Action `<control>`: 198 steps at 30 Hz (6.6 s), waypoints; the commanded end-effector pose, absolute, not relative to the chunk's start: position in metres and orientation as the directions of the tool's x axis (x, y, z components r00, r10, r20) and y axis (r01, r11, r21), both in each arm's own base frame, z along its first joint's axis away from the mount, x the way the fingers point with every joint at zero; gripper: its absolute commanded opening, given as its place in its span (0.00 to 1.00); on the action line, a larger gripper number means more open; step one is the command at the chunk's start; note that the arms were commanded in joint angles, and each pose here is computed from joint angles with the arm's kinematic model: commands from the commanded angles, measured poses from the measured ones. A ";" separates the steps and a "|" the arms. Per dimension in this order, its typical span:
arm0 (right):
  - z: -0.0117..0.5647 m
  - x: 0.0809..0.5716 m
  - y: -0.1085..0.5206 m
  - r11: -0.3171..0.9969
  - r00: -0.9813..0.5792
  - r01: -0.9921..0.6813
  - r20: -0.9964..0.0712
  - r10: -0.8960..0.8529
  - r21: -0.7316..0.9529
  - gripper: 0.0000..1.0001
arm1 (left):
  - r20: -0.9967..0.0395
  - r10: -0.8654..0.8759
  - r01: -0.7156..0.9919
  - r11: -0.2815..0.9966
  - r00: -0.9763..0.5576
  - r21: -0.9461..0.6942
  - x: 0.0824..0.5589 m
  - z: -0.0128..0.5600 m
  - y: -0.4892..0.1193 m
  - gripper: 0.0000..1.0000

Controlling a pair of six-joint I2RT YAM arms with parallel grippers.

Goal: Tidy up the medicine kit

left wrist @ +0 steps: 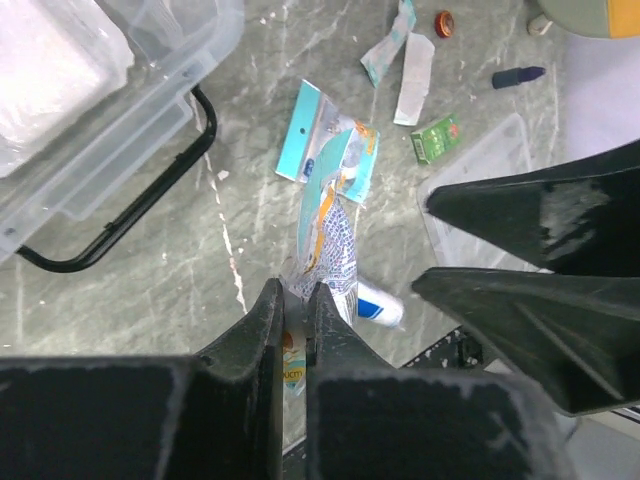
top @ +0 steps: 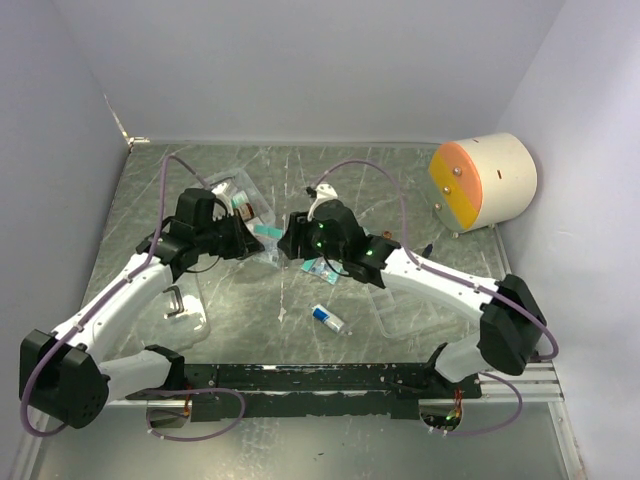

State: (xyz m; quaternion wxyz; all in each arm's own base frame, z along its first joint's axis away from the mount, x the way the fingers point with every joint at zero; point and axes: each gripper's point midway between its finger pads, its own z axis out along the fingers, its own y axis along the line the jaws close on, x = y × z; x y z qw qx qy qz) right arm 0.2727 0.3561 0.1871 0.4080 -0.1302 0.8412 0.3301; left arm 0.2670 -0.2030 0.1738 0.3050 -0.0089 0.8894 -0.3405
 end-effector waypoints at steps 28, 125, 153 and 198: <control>0.180 0.256 0.265 0.880 -0.586 -0.321 -0.803 0.107 0.351 0.52 | -0.594 -0.502 -0.294 0.860 -0.629 -0.417 0.392 0.151 -0.145 0.11; 0.001 0.301 0.209 0.999 -0.807 -0.018 -0.590 0.013 0.046 0.35 | -0.722 -0.411 0.222 0.764 -0.556 -0.605 0.241 0.224 -0.180 0.87; 0.164 0.280 0.254 0.777 -0.686 0.029 -0.553 0.473 0.629 0.11 | -0.741 -0.428 0.422 0.625 -0.518 -0.657 0.229 0.246 -0.205 0.91; 0.199 0.299 0.312 0.485 -0.537 0.273 -0.287 0.793 0.831 0.12 | -0.668 -0.522 0.395 0.544 -0.531 -0.740 0.292 0.222 -0.276 0.58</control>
